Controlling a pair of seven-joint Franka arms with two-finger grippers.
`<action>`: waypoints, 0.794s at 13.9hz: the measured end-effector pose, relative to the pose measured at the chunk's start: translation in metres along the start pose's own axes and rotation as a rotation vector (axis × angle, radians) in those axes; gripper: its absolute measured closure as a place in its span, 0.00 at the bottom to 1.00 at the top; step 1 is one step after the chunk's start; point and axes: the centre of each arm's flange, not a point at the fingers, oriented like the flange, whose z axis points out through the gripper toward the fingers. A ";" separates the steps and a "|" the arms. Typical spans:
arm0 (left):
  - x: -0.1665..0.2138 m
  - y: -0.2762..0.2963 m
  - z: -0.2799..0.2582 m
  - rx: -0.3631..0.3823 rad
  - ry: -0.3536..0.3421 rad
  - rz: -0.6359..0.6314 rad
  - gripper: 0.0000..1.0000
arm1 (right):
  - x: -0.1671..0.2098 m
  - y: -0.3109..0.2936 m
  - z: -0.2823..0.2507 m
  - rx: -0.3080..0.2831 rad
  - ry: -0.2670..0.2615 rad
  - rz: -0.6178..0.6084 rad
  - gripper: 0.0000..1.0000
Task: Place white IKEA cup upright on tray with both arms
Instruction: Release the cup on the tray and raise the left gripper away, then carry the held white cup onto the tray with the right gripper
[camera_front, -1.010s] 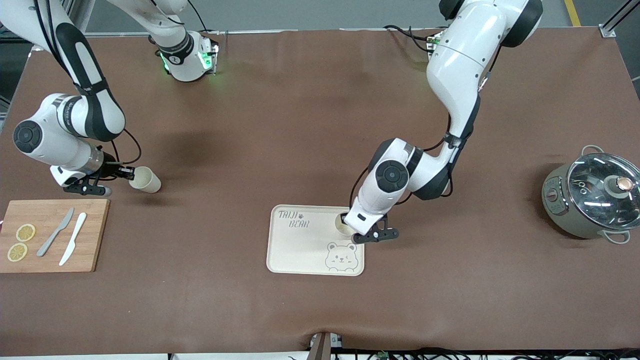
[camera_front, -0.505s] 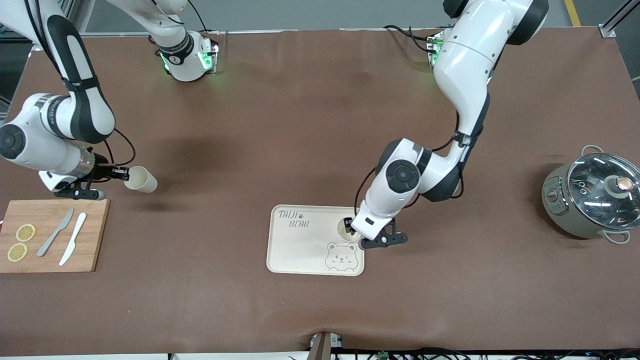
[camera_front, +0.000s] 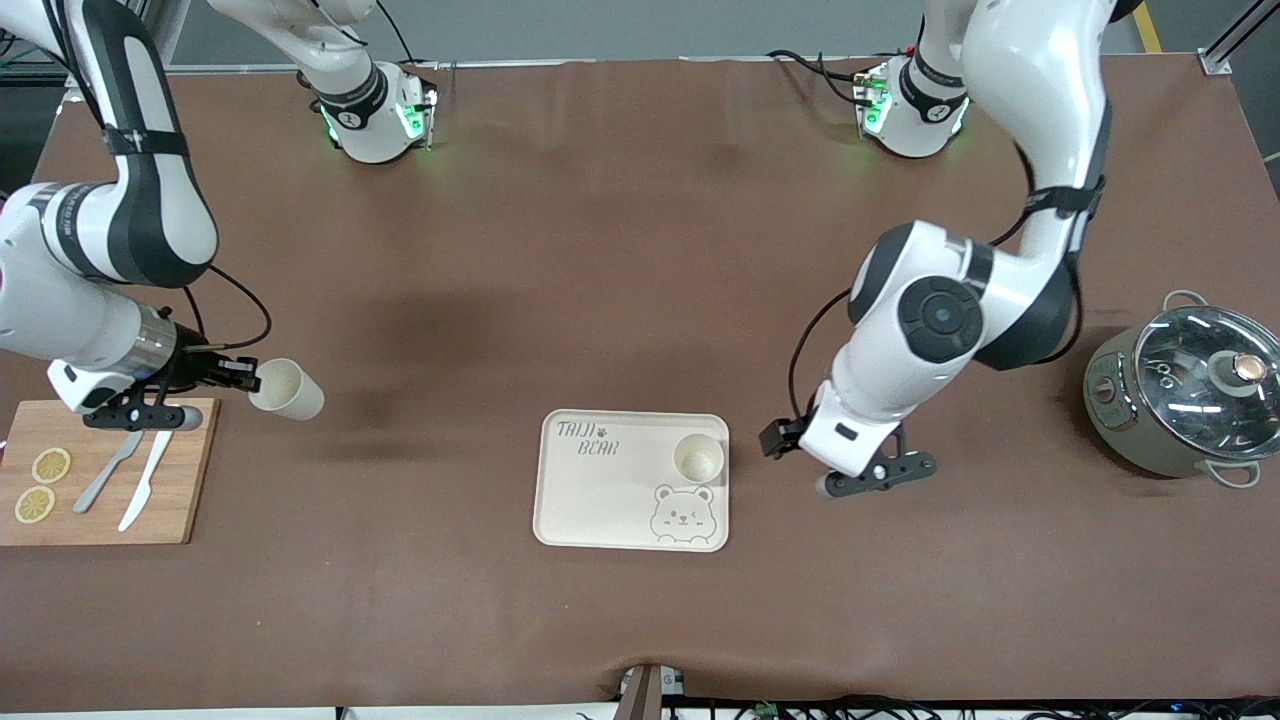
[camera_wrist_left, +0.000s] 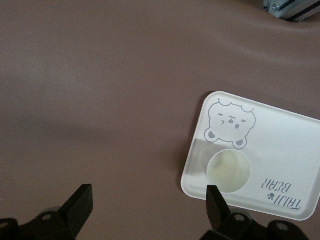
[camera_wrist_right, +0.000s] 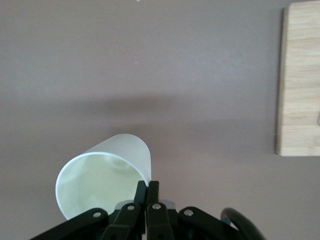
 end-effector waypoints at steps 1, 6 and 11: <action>0.002 -0.014 -0.013 0.017 -0.019 -0.008 0.00 | 0.009 -0.010 0.007 0.005 -0.003 0.019 0.98; 0.022 -0.102 -0.074 0.052 -0.052 0.011 0.00 | 0.041 -0.110 0.045 0.002 -0.018 0.135 0.98; 0.027 -0.165 -0.121 0.058 -0.051 0.029 0.00 | 0.044 -0.220 0.082 0.043 -0.048 0.334 0.98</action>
